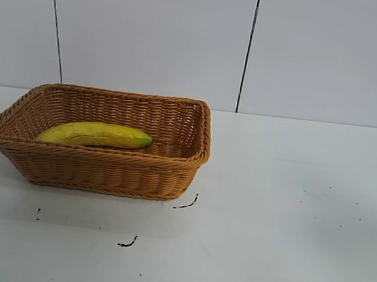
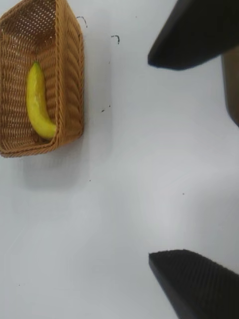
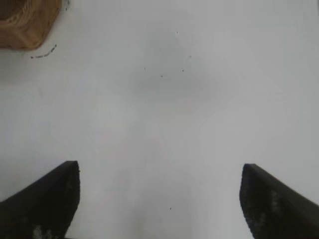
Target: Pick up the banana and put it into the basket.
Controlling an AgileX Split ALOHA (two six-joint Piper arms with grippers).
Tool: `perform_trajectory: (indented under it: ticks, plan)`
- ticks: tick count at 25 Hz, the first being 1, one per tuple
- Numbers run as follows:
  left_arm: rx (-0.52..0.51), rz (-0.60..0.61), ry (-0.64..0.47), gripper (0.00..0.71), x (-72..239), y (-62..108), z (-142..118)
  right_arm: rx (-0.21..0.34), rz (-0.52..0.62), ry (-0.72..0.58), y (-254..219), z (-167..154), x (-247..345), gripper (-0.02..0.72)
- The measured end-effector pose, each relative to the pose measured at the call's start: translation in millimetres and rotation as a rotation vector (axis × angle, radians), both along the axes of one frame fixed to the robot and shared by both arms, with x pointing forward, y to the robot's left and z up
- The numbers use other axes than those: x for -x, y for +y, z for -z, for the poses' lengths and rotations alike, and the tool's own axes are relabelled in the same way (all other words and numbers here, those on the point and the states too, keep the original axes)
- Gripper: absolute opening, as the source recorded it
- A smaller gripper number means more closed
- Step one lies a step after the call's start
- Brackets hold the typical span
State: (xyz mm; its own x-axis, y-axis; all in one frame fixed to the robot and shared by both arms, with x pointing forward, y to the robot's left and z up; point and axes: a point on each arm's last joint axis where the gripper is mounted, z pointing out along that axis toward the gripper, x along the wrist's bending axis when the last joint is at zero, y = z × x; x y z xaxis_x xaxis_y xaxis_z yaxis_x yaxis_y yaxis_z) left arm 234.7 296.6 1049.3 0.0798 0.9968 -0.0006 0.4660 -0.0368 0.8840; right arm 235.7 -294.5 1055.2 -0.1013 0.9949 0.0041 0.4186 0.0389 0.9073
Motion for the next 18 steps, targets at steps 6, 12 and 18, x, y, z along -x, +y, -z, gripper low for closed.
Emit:
perform_trajectory:
  ticks: [6, 12, 18]
  plan:
    - [0.0, 0.0, 0.0, 0.695, 0.0, 0.0, 0.0, -0.001, 0.0, -0.006, 0.0, 0.0, 0.9, 0.626]
    - [0.0, 0.0, 0.0, 0.695, 0.0, 0.0, 0.0, 0.0, -0.001, -0.006, 0.0, 0.0, 0.9, 0.626]
    - [0.0, 0.0, 0.0, 0.695, 0.0, 0.0, 0.0, 0.001, -0.001, -0.006, 0.0, 0.0, 0.9, 0.626]
